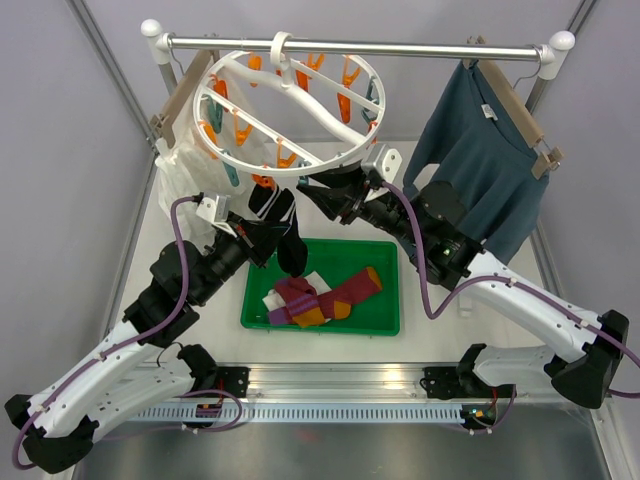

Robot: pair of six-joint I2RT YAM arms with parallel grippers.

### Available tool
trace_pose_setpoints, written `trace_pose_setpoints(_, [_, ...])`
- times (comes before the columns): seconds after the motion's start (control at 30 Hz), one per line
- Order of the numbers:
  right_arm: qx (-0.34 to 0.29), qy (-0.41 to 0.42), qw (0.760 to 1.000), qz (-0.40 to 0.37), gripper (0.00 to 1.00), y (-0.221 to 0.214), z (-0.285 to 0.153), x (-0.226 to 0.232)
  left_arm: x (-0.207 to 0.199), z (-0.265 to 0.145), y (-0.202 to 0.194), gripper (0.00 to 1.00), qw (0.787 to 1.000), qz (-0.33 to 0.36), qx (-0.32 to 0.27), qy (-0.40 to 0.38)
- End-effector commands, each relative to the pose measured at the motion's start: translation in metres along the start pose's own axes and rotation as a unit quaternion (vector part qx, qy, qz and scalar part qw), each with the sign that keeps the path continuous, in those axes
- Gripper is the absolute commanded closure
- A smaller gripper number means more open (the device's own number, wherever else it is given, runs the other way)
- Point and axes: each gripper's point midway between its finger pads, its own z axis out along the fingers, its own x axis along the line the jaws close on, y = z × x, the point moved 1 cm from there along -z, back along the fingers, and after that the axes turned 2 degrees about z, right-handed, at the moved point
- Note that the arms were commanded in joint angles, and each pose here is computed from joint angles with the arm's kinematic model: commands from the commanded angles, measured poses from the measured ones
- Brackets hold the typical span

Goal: Clip the socks to the hanger
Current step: Open the clamp at the hanger.

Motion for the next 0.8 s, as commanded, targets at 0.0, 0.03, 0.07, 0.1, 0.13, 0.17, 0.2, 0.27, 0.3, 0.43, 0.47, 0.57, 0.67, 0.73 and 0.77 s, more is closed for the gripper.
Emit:
trace_pose_setpoints(0.0, [-0.031,-0.003,0.999,0.015,0.72,0.01,0.003,0.0,-0.006,-0.003,0.016,0.98,1.0,0.014,-0.018,-0.009])
trace_pose_setpoints(0.03, [-0.03,-0.005,0.999,0.032,0.75,0.009,0.003,0.0,-0.007,-0.003,0.016,0.98,1.0,0.015,-0.018,-0.012])
trace_pose_setpoints(0.07, [-0.031,-0.007,0.999,0.035,0.8,0.009,0.003,0.0,-0.008,-0.003,0.016,0.98,0.999,0.017,-0.021,-0.017])
trace_pose_setpoints(0.1, [-0.029,-0.009,0.999,0.037,0.83,0.008,0.003,-0.001,-0.008,-0.003,0.015,0.98,0.999,0.017,-0.02,-0.019])
trace_pose_setpoints(0.13, [-0.028,-0.016,0.999,0.041,0.86,0.007,0.003,-0.003,-0.01,-0.004,0.015,0.98,0.999,0.017,-0.021,-0.025])
trace_pose_setpoints(0.17, [-0.028,-0.02,0.998,0.051,0.92,0.006,0.003,-0.003,-0.013,-0.004,0.019,0.98,0.999,0.021,-0.032,-0.034])
trace_pose_setpoints(0.2, [-0.027,-0.023,0.998,0.054,0.93,0.007,0.003,-0.004,-0.015,-0.004,0.014,0.98,0.998,0.025,-0.028,-0.046])
trace_pose_setpoints(0.27, [-0.024,-0.032,0.997,0.07,1.0,0.007,0.003,-0.006,-0.02,-0.004,0.015,0.98,0.996,0.036,-0.04,-0.066])
trace_pose_setpoints(0.3, [-0.023,-0.037,0.996,0.077,1.0,0.008,0.002,-0.007,-0.022,-0.005,0.014,0.98,0.995,0.042,-0.042,-0.074])
trace_pose_setpoints(0.43, [-0.01,-0.051,0.994,0.095,1.0,0.005,0.001,-0.008,-0.036,-0.005,0.003,0.98,0.988,0.074,-0.032,-0.132])
trace_pose_setpoints(0.47, [-0.007,-0.057,0.993,0.098,1.0,0.004,0.001,-0.01,-0.036,-0.003,-0.002,0.98,0.987,0.084,-0.027,-0.137])
trace_pose_setpoints(0.57, [0.0,-0.069,0.991,0.112,1.0,0.004,0.001,-0.011,-0.038,0.0,-0.007,0.98,0.984,0.096,-0.022,-0.148])
trace_pose_setpoints(0.67, [0.009,-0.075,0.99,0.12,1.0,0.002,0.002,-0.012,-0.038,0.003,-0.011,0.98,0.983,0.103,-0.022,-0.153])
trace_pose_setpoints(0.73, [0.014,-0.074,0.99,0.122,1.0,0.001,0.003,-0.011,-0.04,0.004,-0.01,0.98,0.98,0.114,-0.027,-0.16])
trace_pose_setpoints(0.77, [0.018,-0.072,0.99,0.123,1.0,0.001,0.003,-0.009,-0.041,0.004,-0.01,0.98,0.979,0.118,-0.027,-0.163])
